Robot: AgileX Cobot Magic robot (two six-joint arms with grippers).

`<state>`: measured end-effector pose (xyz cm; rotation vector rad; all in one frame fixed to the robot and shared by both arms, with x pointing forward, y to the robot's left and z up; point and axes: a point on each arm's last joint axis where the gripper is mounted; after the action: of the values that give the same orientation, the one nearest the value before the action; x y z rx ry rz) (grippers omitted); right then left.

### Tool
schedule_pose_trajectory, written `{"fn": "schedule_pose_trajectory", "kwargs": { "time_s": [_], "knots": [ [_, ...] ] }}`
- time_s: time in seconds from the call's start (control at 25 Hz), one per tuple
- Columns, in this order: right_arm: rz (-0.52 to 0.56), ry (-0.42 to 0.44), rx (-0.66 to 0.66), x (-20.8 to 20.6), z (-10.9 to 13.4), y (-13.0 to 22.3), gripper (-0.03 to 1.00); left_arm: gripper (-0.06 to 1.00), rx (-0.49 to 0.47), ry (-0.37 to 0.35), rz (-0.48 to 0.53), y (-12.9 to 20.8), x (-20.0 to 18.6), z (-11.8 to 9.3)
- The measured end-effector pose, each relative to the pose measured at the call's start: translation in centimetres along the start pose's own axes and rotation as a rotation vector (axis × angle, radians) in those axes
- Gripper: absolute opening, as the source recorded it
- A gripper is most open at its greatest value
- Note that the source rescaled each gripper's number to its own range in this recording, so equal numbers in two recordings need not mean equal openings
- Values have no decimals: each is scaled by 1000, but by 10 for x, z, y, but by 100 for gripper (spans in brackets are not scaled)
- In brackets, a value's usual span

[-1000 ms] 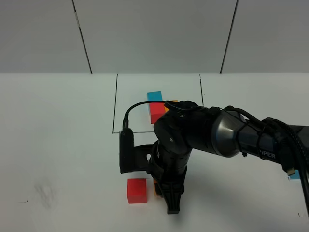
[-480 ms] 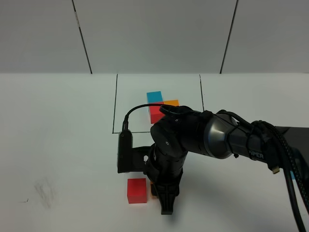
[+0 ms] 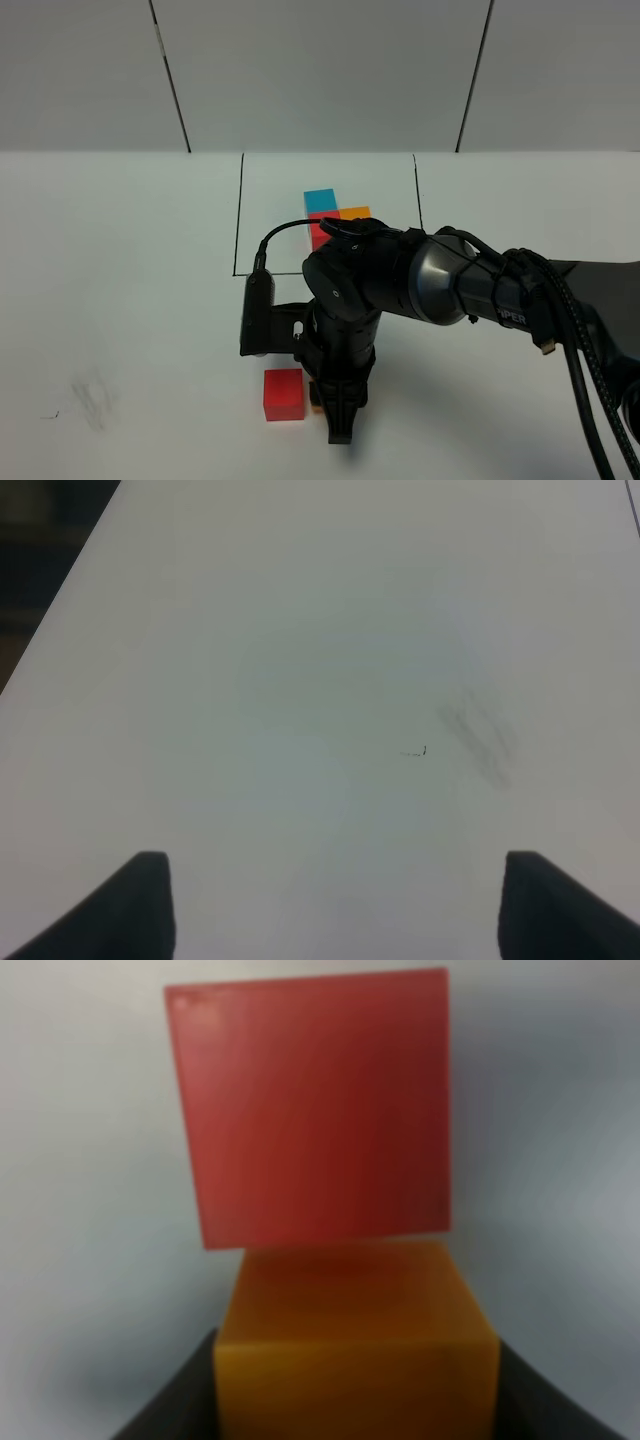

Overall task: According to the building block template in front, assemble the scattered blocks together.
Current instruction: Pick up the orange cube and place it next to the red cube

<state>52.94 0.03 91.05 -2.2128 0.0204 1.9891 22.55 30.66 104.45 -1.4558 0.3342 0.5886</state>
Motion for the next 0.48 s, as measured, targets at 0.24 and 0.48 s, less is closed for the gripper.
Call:
{"fn": "schedule_pose_trajectory", "kwargs": {
  "time_s": [0.24,0.48],
  "knots": [
    [1,-14,9,0,1,0,19,63,0,0,0,0,0,0],
    [-8,-8,9,0,1,-1,19,63,0,0,0,0,0,0]
  ]
}}
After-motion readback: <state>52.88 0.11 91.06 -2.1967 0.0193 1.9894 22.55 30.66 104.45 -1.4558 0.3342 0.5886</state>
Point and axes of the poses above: a point on each arm's last joint axis where the gripper is mounted, x pointing out along that axis toward the gripper, z along the wrist's bending axis when the last joint is at zero, y = z × x, and after that the axes turned 5 degrees about x, right-handed
